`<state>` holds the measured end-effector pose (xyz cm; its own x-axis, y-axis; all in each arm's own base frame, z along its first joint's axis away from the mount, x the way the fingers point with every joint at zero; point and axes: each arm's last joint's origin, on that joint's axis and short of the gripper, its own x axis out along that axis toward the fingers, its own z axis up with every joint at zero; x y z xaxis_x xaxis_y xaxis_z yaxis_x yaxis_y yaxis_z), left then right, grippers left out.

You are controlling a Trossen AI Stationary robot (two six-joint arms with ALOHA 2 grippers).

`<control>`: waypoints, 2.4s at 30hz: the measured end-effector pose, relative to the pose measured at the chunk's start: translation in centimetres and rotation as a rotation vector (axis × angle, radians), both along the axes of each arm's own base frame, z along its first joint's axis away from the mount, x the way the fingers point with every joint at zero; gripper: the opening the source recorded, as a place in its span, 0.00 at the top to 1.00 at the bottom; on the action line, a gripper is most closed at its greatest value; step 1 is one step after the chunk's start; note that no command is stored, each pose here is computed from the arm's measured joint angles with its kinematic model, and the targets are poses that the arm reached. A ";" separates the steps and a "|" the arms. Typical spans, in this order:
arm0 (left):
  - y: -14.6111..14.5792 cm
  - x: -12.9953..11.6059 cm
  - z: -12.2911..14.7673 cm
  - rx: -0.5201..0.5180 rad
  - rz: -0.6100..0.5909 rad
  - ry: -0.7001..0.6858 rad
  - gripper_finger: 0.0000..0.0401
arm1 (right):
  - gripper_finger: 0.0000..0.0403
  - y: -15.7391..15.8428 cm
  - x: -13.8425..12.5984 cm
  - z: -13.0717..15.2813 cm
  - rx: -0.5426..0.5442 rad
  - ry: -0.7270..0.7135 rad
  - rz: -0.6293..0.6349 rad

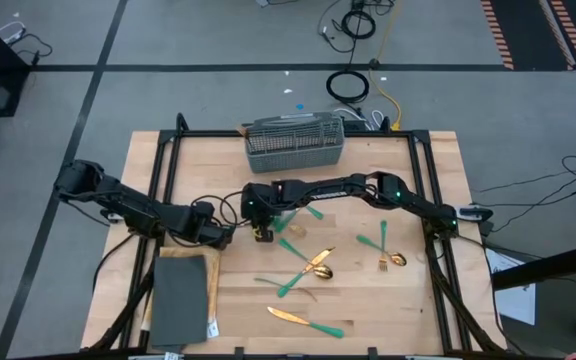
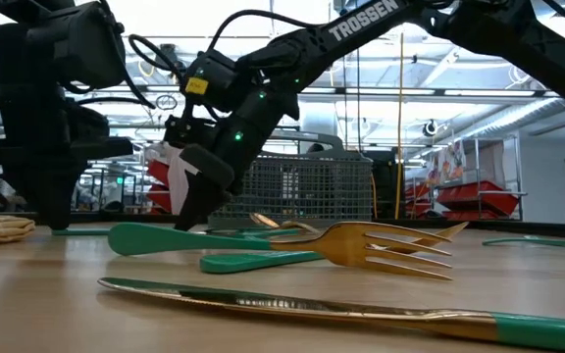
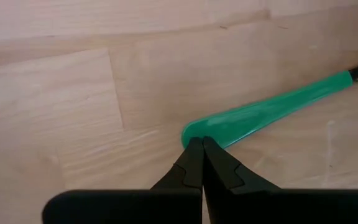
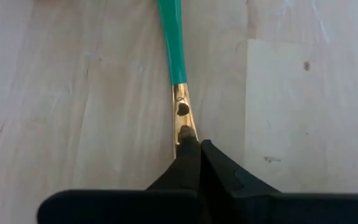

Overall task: Sort silverware
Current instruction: Put the green knife into the silverware basket

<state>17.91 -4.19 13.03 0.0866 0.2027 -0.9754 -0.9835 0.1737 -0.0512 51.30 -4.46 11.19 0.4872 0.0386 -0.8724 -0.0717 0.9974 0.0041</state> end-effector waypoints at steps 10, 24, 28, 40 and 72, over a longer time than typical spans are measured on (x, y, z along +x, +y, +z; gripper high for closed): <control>0.1 0.2 0.0 0.040 -0.021 -0.025 1.00 | 0.99 -0.1 -1.6 2.1 -0.074 0.107 0.072; -0.1 1.5 -0.8 0.082 -0.069 -0.075 1.00 | 0.71 0.3 -2.3 5.2 -0.123 0.175 0.211; -0.1 1.7 -0.9 0.081 -0.067 -0.094 1.00 | 0.54 0.6 -1.7 6.4 -0.132 0.120 0.217; -0.2 1.7 -0.9 0.076 -0.067 -0.097 1.00 | 0.41 0.8 -0.8 3.5 -0.143 0.135 0.220; -0.3 2.6 -0.9 0.100 -0.161 -0.167 1.00 | 0.97 0.9 -0.7 -1.3 -0.070 0.241 0.175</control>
<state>20.49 -4.51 12.17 0.2836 0.2682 -0.9207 -0.9220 0.3402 -0.1849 50.65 -3.52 9.84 0.2571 0.0392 -0.9656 -0.2476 0.9685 -0.0266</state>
